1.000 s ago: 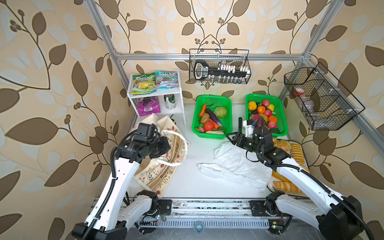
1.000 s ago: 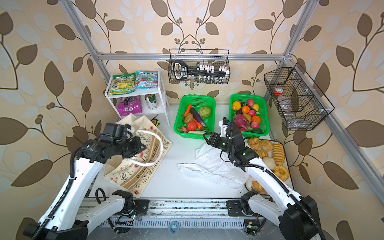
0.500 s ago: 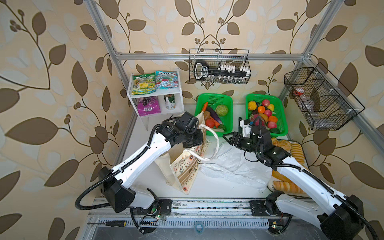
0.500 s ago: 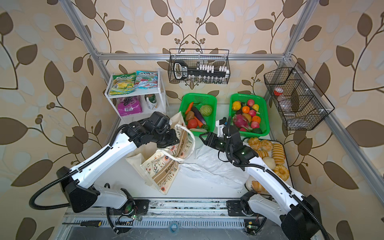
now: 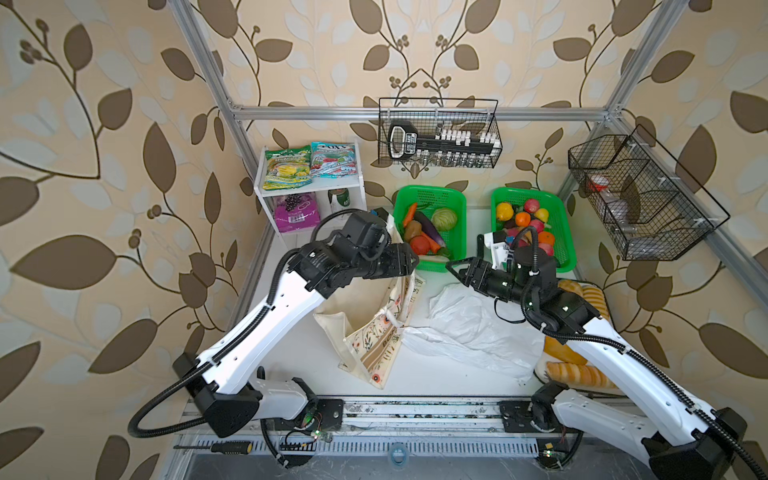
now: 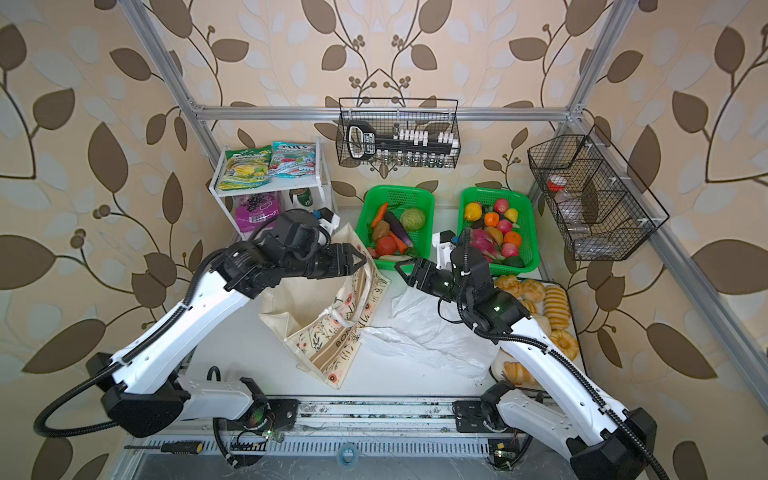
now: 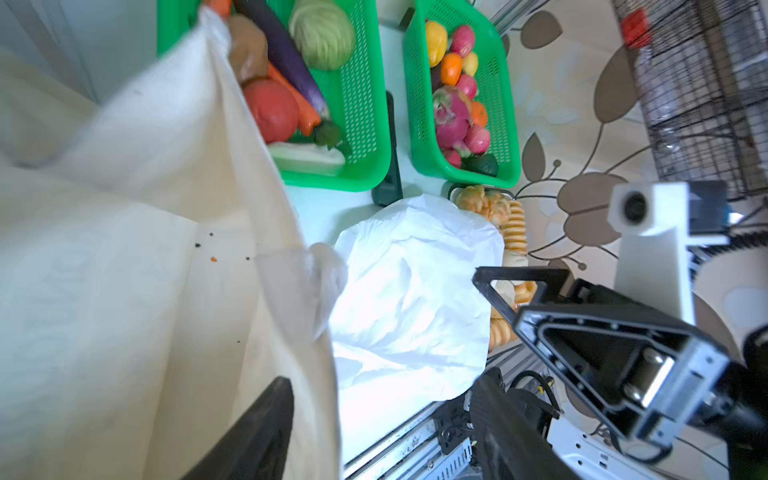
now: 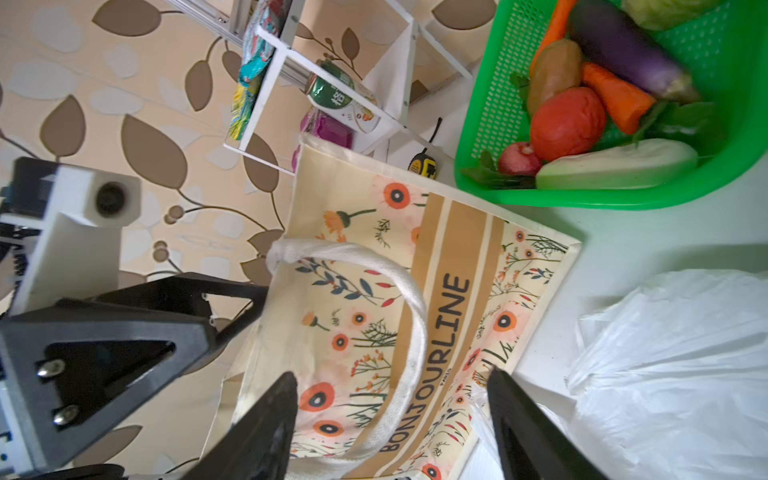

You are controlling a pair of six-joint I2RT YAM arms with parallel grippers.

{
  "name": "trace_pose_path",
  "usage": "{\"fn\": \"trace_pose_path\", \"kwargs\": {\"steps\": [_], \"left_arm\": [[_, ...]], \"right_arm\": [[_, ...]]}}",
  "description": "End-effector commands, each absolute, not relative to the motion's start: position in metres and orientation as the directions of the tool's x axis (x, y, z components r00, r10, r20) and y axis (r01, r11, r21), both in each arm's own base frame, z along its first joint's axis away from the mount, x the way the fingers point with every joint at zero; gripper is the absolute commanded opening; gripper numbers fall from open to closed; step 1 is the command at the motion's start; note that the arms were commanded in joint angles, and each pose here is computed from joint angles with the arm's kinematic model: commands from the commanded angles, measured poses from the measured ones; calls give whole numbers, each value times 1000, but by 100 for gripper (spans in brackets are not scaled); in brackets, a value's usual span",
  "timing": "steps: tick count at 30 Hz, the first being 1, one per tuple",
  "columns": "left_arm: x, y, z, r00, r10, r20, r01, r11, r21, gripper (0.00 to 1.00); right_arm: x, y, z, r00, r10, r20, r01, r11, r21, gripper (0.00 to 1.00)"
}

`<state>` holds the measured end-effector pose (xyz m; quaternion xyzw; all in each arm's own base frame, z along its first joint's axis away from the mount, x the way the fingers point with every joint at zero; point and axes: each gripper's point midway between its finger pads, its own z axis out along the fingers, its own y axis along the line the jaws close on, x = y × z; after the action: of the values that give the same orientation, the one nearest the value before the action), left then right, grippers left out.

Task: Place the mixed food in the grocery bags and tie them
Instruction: 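Lift the tote bag with the left gripper and open its mouth with the right gripper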

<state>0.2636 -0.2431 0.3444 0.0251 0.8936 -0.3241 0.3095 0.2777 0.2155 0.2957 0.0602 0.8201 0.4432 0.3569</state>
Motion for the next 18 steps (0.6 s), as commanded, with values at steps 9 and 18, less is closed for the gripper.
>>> {"fn": "trace_pose_path", "kwargs": {"steps": [9,18], "left_arm": [[262,-83,368,-600,-148,-786,-93,989,-116,99],[280,-37,282,-769,-367,-524,-226,922,-313,99]], "right_arm": [[251,316,323,-756,242,-608,-363,618,697,77],[269,337,279,-787,115,-607,-277,812,513,73]]}}
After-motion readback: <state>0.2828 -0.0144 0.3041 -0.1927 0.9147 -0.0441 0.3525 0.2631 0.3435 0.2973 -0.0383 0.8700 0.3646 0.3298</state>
